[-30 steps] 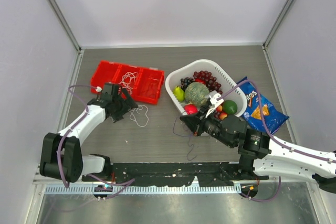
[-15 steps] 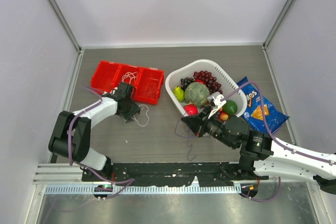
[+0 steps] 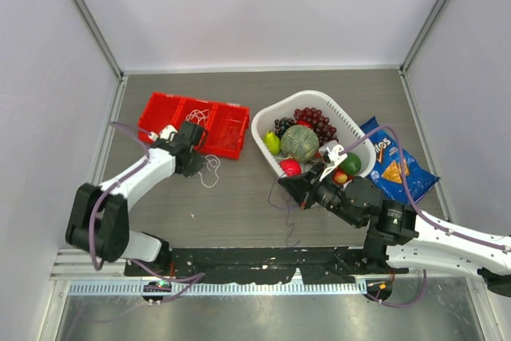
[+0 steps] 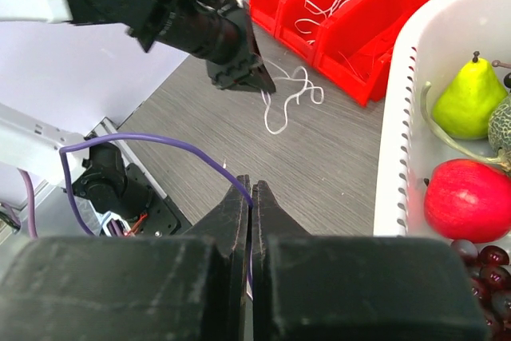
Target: Untangle the cables
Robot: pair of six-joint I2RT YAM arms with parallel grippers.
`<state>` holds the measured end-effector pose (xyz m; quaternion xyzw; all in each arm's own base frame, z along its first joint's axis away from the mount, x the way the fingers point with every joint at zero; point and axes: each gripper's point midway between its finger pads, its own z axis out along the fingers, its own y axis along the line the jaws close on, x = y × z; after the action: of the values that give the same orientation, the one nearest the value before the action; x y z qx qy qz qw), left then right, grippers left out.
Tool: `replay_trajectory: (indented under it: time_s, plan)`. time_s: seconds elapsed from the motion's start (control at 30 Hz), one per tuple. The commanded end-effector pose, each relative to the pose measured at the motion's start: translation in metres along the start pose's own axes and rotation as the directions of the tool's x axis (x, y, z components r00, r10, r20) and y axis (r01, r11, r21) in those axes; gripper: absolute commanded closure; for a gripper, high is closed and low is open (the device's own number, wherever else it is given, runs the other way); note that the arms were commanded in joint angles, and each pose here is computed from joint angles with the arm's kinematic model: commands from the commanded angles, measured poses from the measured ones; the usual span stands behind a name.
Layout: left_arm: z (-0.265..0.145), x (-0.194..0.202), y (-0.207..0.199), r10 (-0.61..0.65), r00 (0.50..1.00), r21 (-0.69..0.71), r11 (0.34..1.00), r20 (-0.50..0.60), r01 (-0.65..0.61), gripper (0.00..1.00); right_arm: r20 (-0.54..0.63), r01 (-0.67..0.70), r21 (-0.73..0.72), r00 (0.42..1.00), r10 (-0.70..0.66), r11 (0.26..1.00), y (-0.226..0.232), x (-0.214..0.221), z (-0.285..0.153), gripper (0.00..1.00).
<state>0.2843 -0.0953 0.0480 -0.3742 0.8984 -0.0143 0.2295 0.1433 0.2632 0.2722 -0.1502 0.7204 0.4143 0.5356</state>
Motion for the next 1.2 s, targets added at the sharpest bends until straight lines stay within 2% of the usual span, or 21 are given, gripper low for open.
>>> replay_trajectory:
  time_s: [0.0, 0.13, 0.2, 0.27, 0.37, 0.5, 0.63, 0.8, 0.87, 0.9, 0.93, 0.97, 1.0, 1.07, 1.17]
  plan:
    - [-0.042, -0.048, -0.011, 0.032, 0.977, 0.109, 0.992, 0.210, -0.056, 1.00, 0.057, -0.014, 0.010, 0.998, 0.014, 1.000, -0.001, -0.015, -0.003, 0.99]
    - [-0.075, -0.081, -0.031, 0.089, 0.935, 0.212, 0.962, 0.345, -0.169, 1.00, 0.053, -0.007, 0.012, 0.999, 0.006, 1.000, -0.001, -0.014, -0.003, 0.99]
    - [-0.089, -0.101, -0.044, 0.133, 0.912, 0.261, 0.933, 0.387, -0.247, 0.94, 0.051, -0.007, 0.015, 0.999, 0.006, 1.000, -0.002, -0.014, -0.004, 0.99]
    - [-0.099, -0.125, -0.051, 0.151, 0.892, 0.254, 0.926, 0.426, -0.278, 0.94, 0.050, -0.010, 0.015, 0.999, 0.009, 1.000, -0.003, -0.013, -0.005, 0.99]
    - [-0.102, -0.156, -0.059, 0.209, 0.854, 0.170, 0.931, 0.476, -0.322, 0.94, 0.058, -0.022, 0.012, 0.998, 0.021, 1.000, -0.003, -0.014, -0.007, 0.99]
    - [-0.088, -0.172, -0.086, 0.226, 0.886, 0.231, 0.912, 0.406, -0.338, 0.98, 0.061, -0.026, 0.012, 0.998, 0.025, 1.000, -0.003, -0.015, -0.009, 0.99]
    - [-0.047, -0.170, -0.105, 0.230, 0.925, 0.296, 0.900, 0.303, -0.321, 1.00, 0.066, -0.031, 0.009, 0.997, 0.031, 0.999, -0.003, -0.017, -0.010, 0.99]
    - [0.016, -0.184, -0.093, 0.200, 0.958, 0.228, 0.942, 0.205, -0.246, 1.00, 0.059, -0.026, 0.004, 0.998, 0.026, 1.000, 0.000, -0.019, -0.009, 0.99]
    - [0.026, -0.178, -0.101, 0.172, 0.976, 0.326, 0.922, 0.136, -0.208, 0.98, 0.057, -0.023, 0.004, 0.998, 0.022, 1.000, 0.001, -0.019, -0.008, 0.99]
    - [0.026, -0.178, -0.101, 0.155, 0.979, 0.344, 0.919, 0.128, -0.191, 0.86, 0.056, -0.023, 0.003, 0.998, 0.022, 1.000, 0.002, -0.019, -0.007, 0.99]
    - [0.022, -0.178, -0.104, 0.159, 0.977, 0.358, 0.912, 0.142, -0.200, 0.77, 0.052, -0.020, 0.001, 0.998, 0.020, 1.000, 0.002, -0.017, -0.005, 0.99]
    - [0.016, -0.179, -0.104, 0.159, 0.974, 0.360, 0.910, 0.161, -0.208, 0.61, 0.051, -0.020, -0.001, 0.999, 0.020, 1.000, 0.003, -0.017, -0.004, 0.99]
    - [0.011, -0.179, -0.102, 0.158, 0.970, 0.361, 0.907, 0.182, -0.216, 0.51, 0.047, -0.019, -0.003, 0.999, 0.019, 1.000, 0.003, -0.015, -0.003, 0.99]
    - [-0.005, -0.185, -0.103, 0.135, 0.966, 0.383, 0.899, 0.221, -0.214, 0.36, 0.039, -0.017, -0.011, 0.999, 0.018, 1.000, 0.005, -0.013, 0.000, 0.99]
    - [-0.031, -0.182, -0.102, 0.131, 0.965, 0.419, 0.881, 0.228, -0.218, 0.25, 0.027, -0.019, -0.022, 0.999, 0.020, 1.000, 0.009, -0.009, 0.005, 0.99]
